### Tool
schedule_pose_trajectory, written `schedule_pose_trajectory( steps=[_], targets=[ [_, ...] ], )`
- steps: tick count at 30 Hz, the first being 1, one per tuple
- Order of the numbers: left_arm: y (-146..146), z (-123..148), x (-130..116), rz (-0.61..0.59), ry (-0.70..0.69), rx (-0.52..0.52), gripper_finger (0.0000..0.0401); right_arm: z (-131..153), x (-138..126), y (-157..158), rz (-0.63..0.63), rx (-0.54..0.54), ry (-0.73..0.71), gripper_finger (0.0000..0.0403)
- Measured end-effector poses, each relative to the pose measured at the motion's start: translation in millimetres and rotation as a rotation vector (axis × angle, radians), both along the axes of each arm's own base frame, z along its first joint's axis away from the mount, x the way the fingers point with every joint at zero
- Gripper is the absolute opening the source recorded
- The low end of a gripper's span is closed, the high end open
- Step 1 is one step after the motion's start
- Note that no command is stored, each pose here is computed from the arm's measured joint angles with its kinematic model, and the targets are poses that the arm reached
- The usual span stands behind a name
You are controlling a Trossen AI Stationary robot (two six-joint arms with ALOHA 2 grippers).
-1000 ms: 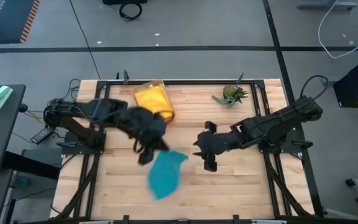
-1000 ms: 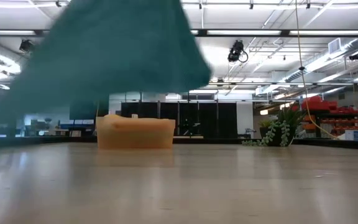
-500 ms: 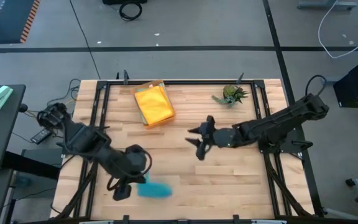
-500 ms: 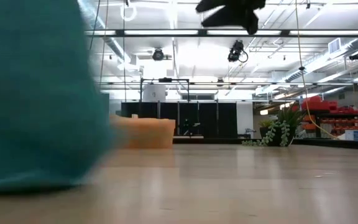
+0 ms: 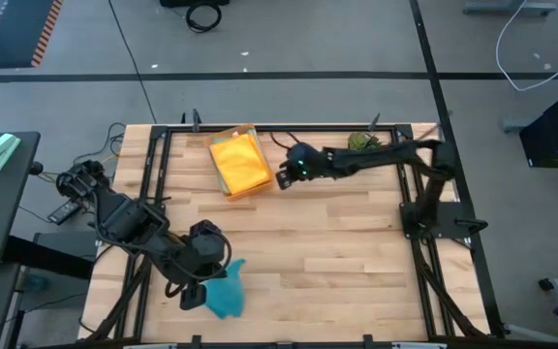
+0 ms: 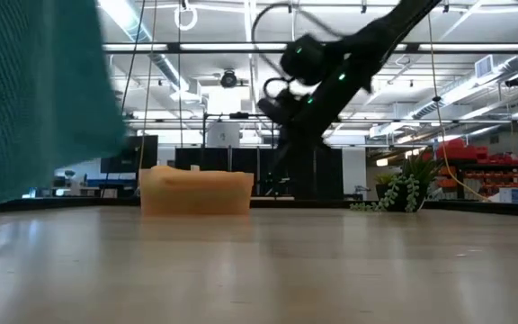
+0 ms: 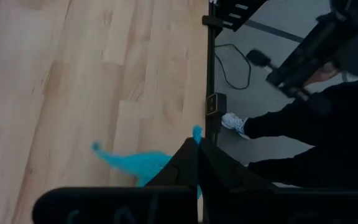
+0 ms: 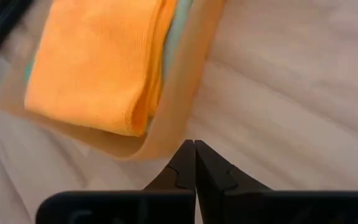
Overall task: Fold microfiber towels
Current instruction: Fold the blue microfiber cloth
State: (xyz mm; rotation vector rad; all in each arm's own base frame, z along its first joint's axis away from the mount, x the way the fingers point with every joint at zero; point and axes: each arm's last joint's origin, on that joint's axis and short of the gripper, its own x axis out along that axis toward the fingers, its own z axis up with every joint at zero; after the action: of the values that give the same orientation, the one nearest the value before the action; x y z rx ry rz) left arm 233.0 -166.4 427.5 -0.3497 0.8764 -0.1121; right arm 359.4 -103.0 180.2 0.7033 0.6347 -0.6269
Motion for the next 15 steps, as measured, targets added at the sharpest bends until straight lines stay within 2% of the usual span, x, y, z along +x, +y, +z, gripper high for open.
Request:
schedule_pose_trajectory(
  steps=[3,6,15],
  targets=[
    [3.1,0.5,-0.4,0.010,0.005,0.001,0.0007,-11.1,17.4,-8.3,0.027,0.042,0.040,0.0003],
    [4.1,1.5,-1.2,0.015,0.003,-0.004,0.0005,-9.8,31.0,-10.9,0.034,0.056,0.054,0.0002],
    [4.4,1.8,-5.1,0.018,0.012,0.005,0.0005,-4.2,66.9,4.0,0.095,0.078,0.013,0.0001]
  ],
)
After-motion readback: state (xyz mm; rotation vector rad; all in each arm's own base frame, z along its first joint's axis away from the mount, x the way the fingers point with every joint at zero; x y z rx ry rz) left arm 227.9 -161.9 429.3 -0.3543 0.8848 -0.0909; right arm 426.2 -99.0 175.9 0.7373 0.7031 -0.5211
